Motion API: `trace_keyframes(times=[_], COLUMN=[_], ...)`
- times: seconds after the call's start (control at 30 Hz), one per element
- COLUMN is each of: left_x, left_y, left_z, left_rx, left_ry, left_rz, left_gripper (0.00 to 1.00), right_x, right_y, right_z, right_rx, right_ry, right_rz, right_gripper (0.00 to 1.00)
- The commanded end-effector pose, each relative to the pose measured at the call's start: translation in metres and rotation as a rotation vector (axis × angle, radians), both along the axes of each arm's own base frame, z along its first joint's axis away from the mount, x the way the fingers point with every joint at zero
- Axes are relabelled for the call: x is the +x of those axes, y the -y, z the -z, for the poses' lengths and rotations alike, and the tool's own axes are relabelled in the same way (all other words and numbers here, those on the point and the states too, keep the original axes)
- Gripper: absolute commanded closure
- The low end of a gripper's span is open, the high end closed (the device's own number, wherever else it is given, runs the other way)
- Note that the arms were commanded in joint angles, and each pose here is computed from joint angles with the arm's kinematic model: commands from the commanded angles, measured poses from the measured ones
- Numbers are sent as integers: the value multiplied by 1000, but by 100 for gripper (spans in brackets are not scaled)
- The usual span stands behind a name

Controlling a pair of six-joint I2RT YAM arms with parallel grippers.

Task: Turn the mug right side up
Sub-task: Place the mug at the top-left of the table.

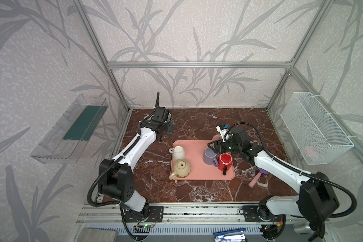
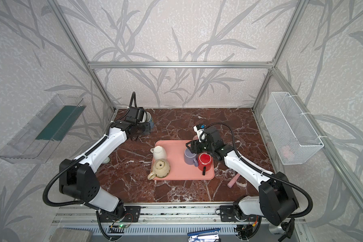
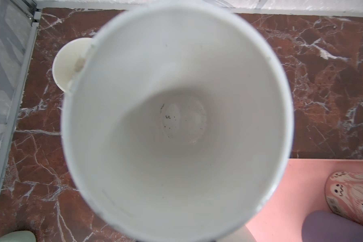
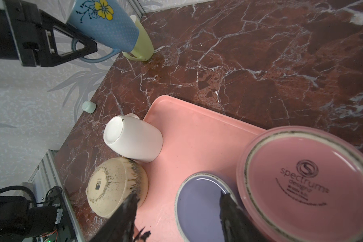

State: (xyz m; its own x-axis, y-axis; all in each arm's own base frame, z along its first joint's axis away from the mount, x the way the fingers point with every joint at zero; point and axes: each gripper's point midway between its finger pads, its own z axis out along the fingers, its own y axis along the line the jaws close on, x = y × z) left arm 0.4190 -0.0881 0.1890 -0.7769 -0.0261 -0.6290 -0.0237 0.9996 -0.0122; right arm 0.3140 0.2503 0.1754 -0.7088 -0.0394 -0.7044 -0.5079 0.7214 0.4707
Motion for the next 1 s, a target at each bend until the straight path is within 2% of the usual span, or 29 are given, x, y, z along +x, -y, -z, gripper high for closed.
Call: trace_keyframes(times=[0.0, 0.27, 0.63, 0.97], left_x=[17, 48, 79, 94], left_y=[-5, -12, -31, -41], left_z=[-20, 0, 20, 46], left_rx=[55, 102, 205, 139], left_ry=[57, 29, 60, 31], left_rz=[-5, -40, -138, -178], left_gripper=[100, 100, 100, 100], right_x=[0, -2, -3, -2], right_y=[-1, -2, -3, -7], right_z=[-15, -15, -14, -8], right_rx=[5, 12, 12, 15], right_ry=[39, 35, 32, 11], right_rz=[0, -8, -11, -24], right_gripper=[37, 37, 37, 37])
